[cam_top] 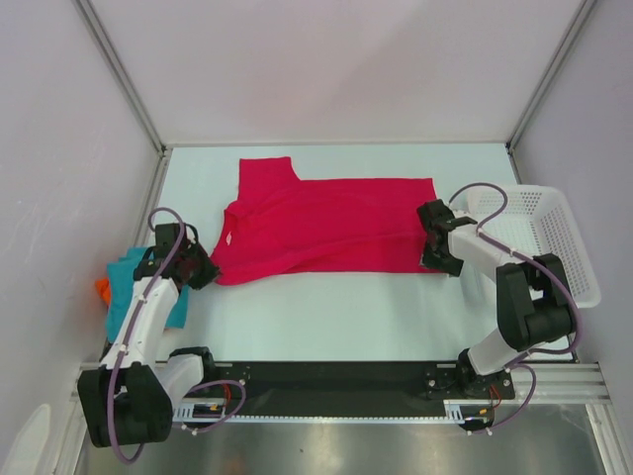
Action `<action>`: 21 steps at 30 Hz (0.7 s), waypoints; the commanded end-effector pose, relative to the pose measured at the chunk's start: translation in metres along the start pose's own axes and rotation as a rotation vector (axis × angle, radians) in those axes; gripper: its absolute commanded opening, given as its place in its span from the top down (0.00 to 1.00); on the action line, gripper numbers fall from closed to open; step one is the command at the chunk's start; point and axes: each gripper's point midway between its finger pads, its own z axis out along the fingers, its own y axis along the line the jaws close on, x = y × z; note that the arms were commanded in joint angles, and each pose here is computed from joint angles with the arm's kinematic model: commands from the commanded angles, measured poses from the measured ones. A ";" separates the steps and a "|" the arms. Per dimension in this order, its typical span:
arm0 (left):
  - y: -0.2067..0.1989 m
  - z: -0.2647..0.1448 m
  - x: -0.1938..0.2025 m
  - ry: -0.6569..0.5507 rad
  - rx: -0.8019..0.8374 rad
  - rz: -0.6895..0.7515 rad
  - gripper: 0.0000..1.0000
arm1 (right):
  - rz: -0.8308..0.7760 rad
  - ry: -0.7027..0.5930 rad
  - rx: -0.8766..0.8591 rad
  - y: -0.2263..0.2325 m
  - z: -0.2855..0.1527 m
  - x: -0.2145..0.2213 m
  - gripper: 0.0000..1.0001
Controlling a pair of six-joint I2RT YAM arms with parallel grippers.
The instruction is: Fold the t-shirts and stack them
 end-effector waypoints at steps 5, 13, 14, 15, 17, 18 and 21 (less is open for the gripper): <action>-0.008 0.002 -0.014 -0.030 0.036 0.019 1.00 | -0.012 -0.102 0.074 -0.007 0.000 -0.030 0.43; -0.007 0.004 -0.015 -0.027 0.033 0.024 1.00 | -0.018 -0.092 0.094 -0.004 0.014 -0.036 0.42; -0.006 0.004 -0.015 -0.027 0.031 0.022 1.00 | -0.017 -0.098 0.094 -0.003 0.014 -0.039 0.42; -0.006 0.004 -0.015 -0.027 0.031 0.021 1.00 | -0.017 -0.098 0.096 -0.003 0.015 -0.040 0.43; -0.006 0.004 -0.015 -0.026 0.032 0.023 1.00 | -0.018 -0.098 0.097 -0.002 0.018 -0.040 0.43; -0.005 0.005 -0.015 -0.026 0.029 0.023 1.00 | -0.015 -0.099 0.095 -0.001 0.019 -0.041 0.43; -0.005 0.005 -0.015 -0.027 0.029 0.020 1.00 | -0.024 -0.093 0.091 0.001 0.021 -0.040 0.45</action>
